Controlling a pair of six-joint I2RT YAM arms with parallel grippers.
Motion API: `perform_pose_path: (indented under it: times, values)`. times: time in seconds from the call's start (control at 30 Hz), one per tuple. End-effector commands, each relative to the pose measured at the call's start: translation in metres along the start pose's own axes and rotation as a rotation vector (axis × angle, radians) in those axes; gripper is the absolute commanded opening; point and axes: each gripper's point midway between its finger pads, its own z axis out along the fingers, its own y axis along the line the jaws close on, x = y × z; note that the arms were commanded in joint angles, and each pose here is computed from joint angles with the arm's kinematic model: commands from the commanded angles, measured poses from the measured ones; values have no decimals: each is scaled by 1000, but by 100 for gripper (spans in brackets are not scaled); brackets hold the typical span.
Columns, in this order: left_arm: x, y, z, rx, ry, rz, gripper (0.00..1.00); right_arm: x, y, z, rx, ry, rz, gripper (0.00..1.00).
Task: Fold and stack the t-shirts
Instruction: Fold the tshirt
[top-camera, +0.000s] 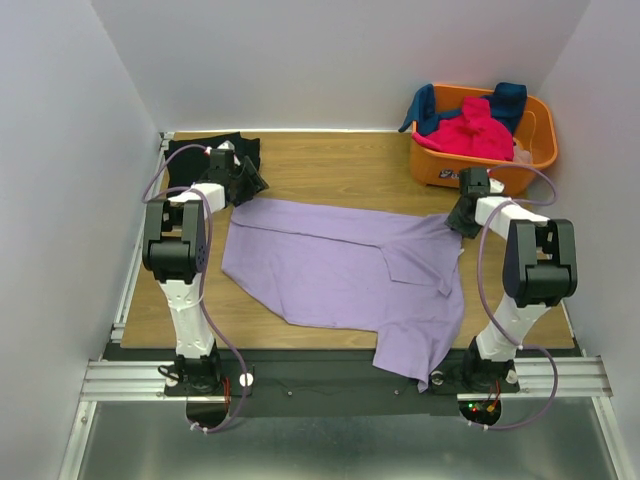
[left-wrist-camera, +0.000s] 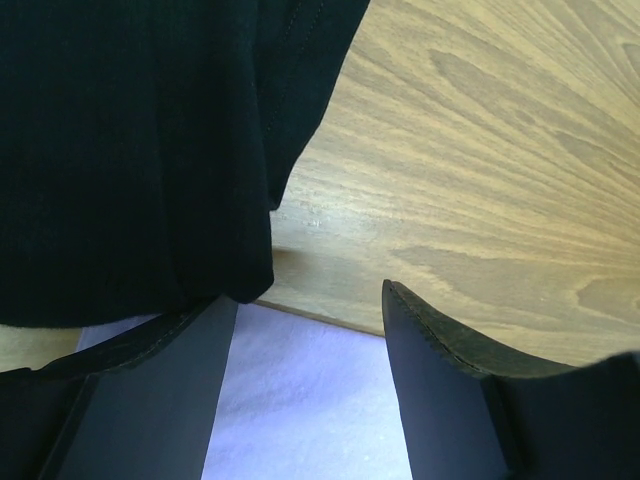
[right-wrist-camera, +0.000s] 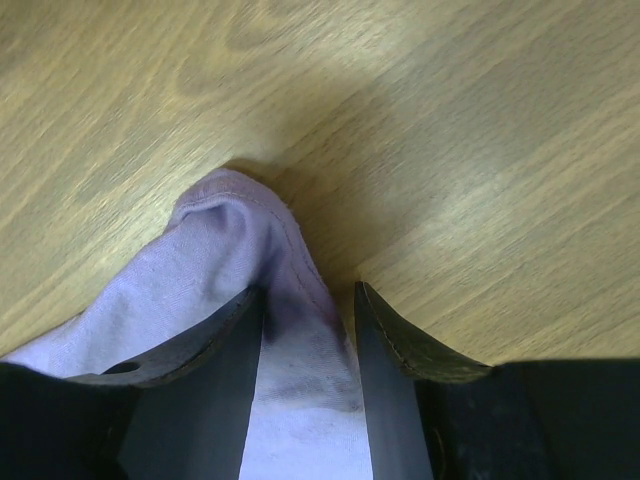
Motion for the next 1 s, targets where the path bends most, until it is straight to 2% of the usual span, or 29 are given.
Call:
perform_pose_path:
  times: [0.0,0.17,0.43,0.6,0.8,0.87,0.97]
  values:
    - [17,19,-13,-73,26,14,72,-1,-22,2,91,-46,27,47]
    - [14,30,-17,-131,6,19,72,13,-33,6,128,-24,30,47]
    - [4,35,-17,-183,-17,11,72,10,-40,0,145,-32,28,47]
    - [-28,9,-20,-130,-65,22,72,-12,-20,-8,71,-55,39,54]
    - [-83,-44,-52,-18,-180,45,73,-47,14,-38,-99,-101,41,70]
    - [-92,-56,-66,9,-205,65,73,-58,21,-55,-153,-131,30,72]
    - [-83,-58,-75,9,-187,101,73,-60,26,-71,-209,-140,12,73]
